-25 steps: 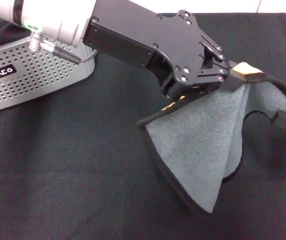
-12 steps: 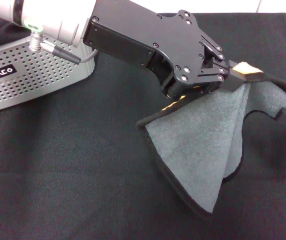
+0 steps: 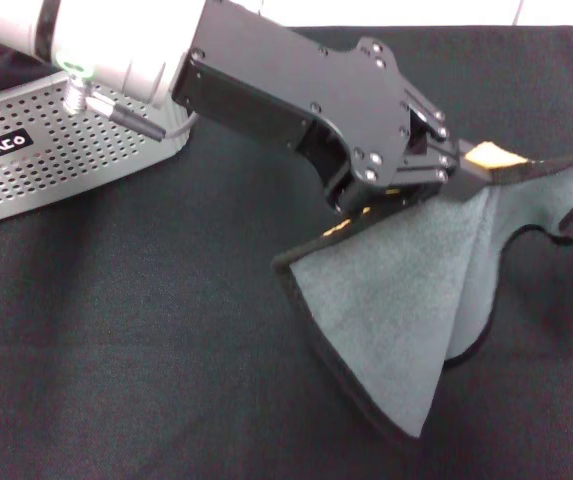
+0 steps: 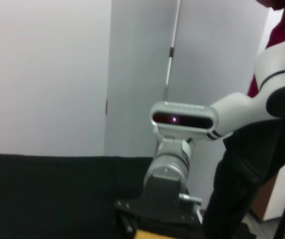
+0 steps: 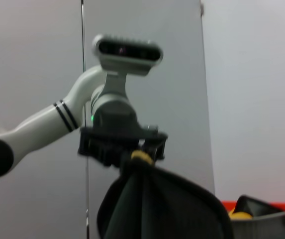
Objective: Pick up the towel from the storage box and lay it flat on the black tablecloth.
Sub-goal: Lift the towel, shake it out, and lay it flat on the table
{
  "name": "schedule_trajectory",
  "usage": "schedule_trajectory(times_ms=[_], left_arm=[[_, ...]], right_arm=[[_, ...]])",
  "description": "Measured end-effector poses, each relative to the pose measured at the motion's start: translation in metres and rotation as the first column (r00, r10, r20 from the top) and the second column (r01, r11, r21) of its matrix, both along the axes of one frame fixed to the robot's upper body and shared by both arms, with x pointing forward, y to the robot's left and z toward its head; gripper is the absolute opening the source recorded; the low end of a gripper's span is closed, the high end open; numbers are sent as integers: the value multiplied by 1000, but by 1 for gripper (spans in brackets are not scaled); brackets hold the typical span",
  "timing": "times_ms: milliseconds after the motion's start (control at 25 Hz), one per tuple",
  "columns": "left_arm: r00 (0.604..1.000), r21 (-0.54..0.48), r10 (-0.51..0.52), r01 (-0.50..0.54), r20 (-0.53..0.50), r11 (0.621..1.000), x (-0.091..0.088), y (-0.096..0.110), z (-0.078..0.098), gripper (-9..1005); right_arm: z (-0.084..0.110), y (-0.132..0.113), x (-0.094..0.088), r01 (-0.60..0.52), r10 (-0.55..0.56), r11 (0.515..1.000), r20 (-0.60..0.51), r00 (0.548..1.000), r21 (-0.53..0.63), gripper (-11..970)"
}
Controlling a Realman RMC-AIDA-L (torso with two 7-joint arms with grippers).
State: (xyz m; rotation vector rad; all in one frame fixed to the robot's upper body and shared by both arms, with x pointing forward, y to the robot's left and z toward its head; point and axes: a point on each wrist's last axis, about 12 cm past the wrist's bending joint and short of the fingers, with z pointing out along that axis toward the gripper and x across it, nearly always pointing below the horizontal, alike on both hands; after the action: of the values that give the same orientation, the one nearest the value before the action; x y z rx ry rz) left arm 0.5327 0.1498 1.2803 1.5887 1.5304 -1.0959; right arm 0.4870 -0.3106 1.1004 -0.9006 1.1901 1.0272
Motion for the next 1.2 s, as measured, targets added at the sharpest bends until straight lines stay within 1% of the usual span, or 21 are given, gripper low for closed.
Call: schedule_trajectory(times_ms=[240, 320, 440, 640, 880, 920, 1000, 1200], left_arm=[[999, 24, -1, 2, -33, 1000, -2, 0, -11, 36], [999, 19, 1, 0, -47, 1000, -2, 0, -15, 38], [998, 10, 4, -3, -61, 1000, -4, 1, -21, 40], [996, 11, -5, 6, -87, 1000, -7, 1, -32, 60], [994, 3, -33, 33, -100, 999, -13, -3, -48, 111], [994, -3, -35, 35, -99, 999, -14, -4, -51, 120], [995, -18, -36, 35, -96, 999, -14, -5, -55, 137], [996, -39, -19, 16, -85, 999, -14, -8, -63, 131]], right_arm=[[10, -8, 1, 39, -43, 997, 49, 998, 73, 12], [16, -9, 2, 37, -44, 995, 78, 996, 97, 12], [30, -8, 8, -8, -6, 993, 115, 993, 119, 12], [50, 7, 23, -80, 62, 990, 151, 987, 114, 13], [70, 27, 47, -89, 68, 990, 178, 982, 113, 13], [70, 27, 47, -89, 68, 990, 178, 982, 113, 13], [80, 38, 59, -109, 87, 988, 183, 979, 113, 13], [88, 45, 66, -125, 103, 986, 185, 977, 111, 13]])
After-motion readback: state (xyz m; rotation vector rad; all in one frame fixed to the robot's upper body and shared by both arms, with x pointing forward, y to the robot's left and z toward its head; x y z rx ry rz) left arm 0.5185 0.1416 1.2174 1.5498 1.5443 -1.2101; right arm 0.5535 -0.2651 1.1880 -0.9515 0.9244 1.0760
